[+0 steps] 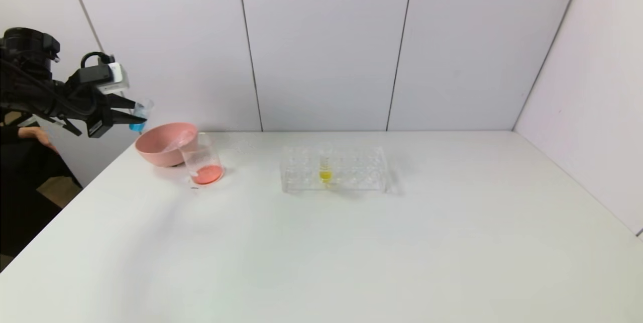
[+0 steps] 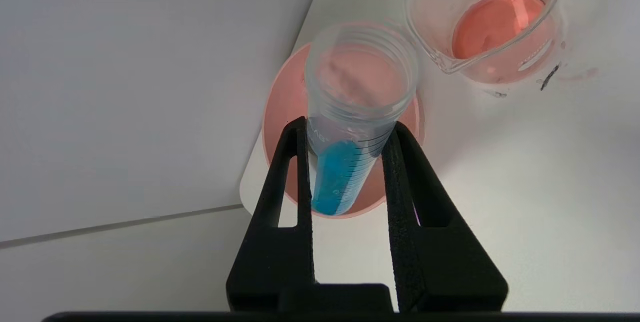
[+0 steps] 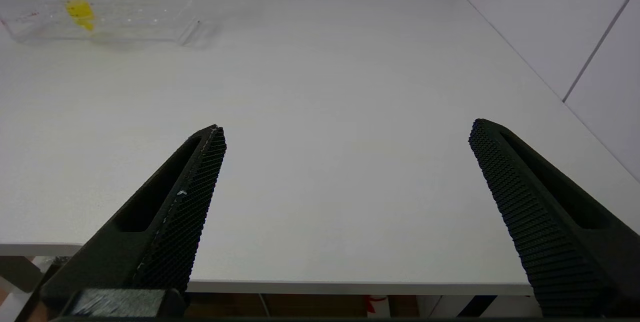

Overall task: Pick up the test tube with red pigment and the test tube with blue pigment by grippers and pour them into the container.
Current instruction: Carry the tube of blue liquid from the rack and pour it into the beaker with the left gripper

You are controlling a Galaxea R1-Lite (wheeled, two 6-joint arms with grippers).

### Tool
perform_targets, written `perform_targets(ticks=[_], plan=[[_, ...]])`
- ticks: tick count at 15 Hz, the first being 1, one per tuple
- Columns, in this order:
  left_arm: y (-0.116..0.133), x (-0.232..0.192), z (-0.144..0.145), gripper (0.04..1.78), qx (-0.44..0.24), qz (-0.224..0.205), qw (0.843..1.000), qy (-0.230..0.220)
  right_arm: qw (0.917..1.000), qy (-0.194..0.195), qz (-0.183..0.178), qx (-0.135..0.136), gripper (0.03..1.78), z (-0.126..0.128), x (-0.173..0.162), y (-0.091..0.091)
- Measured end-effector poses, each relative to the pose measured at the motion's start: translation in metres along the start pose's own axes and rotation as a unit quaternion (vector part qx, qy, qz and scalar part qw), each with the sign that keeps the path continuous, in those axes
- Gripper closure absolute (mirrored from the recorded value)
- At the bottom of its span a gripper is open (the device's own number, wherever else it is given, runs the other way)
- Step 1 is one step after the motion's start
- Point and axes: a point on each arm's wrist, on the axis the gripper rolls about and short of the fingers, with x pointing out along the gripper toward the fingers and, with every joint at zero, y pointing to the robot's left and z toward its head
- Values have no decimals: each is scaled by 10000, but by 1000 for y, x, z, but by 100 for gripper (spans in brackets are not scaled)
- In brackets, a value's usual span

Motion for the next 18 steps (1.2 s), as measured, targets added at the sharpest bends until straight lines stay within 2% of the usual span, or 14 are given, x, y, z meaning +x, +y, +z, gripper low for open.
perform_targets(ticks=[4, 12, 18], plan=[[-1, 7, 6, 138, 56, 33, 9995, 307, 10000, 0, -2, 0, 4, 0, 0, 0], [-4, 19, 18, 138, 362, -27, 9983, 463, 10000, -2, 0, 0, 4, 0, 0, 0], [-8, 28, 29, 138, 533, -24, 9949, 858, 10000, 0, 0, 0, 4, 0, 0, 0]])
